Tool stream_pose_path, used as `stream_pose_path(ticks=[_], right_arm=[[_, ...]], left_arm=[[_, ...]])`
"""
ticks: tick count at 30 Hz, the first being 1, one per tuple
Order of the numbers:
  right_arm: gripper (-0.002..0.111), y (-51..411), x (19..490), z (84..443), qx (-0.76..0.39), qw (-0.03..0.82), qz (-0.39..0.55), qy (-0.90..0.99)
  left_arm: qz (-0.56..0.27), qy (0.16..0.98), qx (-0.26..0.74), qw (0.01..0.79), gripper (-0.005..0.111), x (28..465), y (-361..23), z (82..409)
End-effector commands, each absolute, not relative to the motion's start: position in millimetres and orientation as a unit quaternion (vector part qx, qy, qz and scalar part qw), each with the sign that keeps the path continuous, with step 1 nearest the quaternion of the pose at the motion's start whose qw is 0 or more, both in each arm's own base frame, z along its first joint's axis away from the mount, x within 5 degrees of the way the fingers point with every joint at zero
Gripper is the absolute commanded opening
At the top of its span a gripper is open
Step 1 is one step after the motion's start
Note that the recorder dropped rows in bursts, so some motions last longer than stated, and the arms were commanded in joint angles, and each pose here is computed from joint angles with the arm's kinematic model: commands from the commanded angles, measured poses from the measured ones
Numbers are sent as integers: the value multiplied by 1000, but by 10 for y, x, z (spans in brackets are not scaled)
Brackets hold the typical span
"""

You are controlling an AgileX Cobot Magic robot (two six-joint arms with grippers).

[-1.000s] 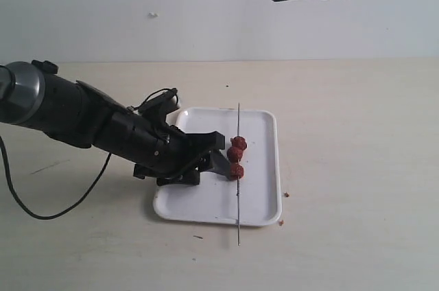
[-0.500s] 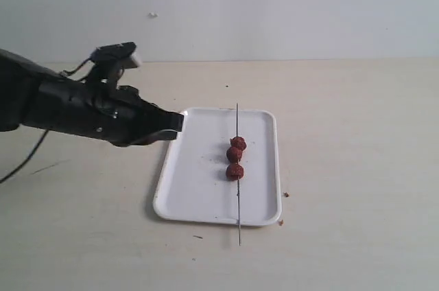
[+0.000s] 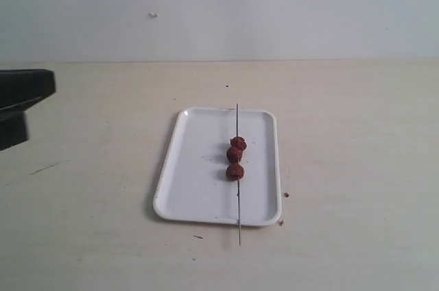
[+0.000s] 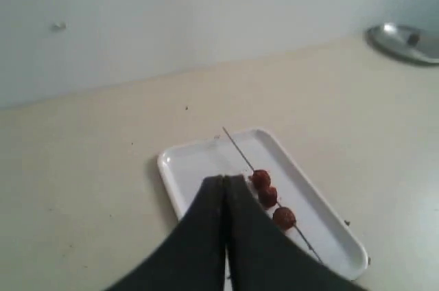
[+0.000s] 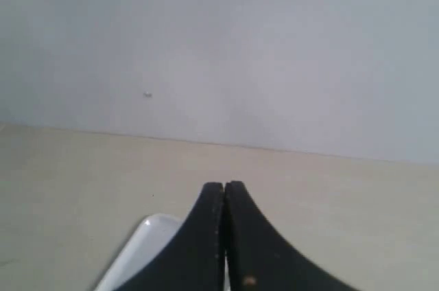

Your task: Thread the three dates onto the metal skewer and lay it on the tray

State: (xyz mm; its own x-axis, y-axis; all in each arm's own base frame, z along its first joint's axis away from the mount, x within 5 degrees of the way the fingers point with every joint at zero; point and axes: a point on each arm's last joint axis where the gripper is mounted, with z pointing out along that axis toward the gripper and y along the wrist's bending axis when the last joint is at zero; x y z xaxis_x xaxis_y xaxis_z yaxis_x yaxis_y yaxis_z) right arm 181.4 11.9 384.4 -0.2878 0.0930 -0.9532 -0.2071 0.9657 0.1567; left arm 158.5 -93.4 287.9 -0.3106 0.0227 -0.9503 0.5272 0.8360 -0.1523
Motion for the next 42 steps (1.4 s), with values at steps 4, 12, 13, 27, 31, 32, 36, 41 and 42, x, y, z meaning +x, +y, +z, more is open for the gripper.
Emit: stream_pose_path(ticks=[4,12,13,27,31,32,36,41,42], right_arm=[[0,237,876,3558,-51,680,132,719],[0,300,343,3246,-38,727,160,667],[0,309,315,3226,-31,725,173,666],[0,352,175,3207,-47,724,211,655],[0,332,186,3212,-58,730,192,653],[0,323,191,3203,-67,731,173,656],[0,227,233,3116,-95,722,61,683],[0,-23,269,2910,66,708,15,703],[0,-129,277,2810,133,701,-8,701]], left_arm=[[-236,717,152,638,0,902,-554,2741],[-227,714,107,654,0,682,-373,2318],[-222,719,104,650,0,685,-365,2263],[-211,747,102,622,0,677,-353,1988],[-211,747,102,622,0,677,-353,1988],[-211,747,102,622,0,677,-353,1988],[-211,747,102,622,0,677,-353,1988],[-211,747,102,622,0,677,-353,1988],[-211,747,102,622,0,677,-353,1988]])
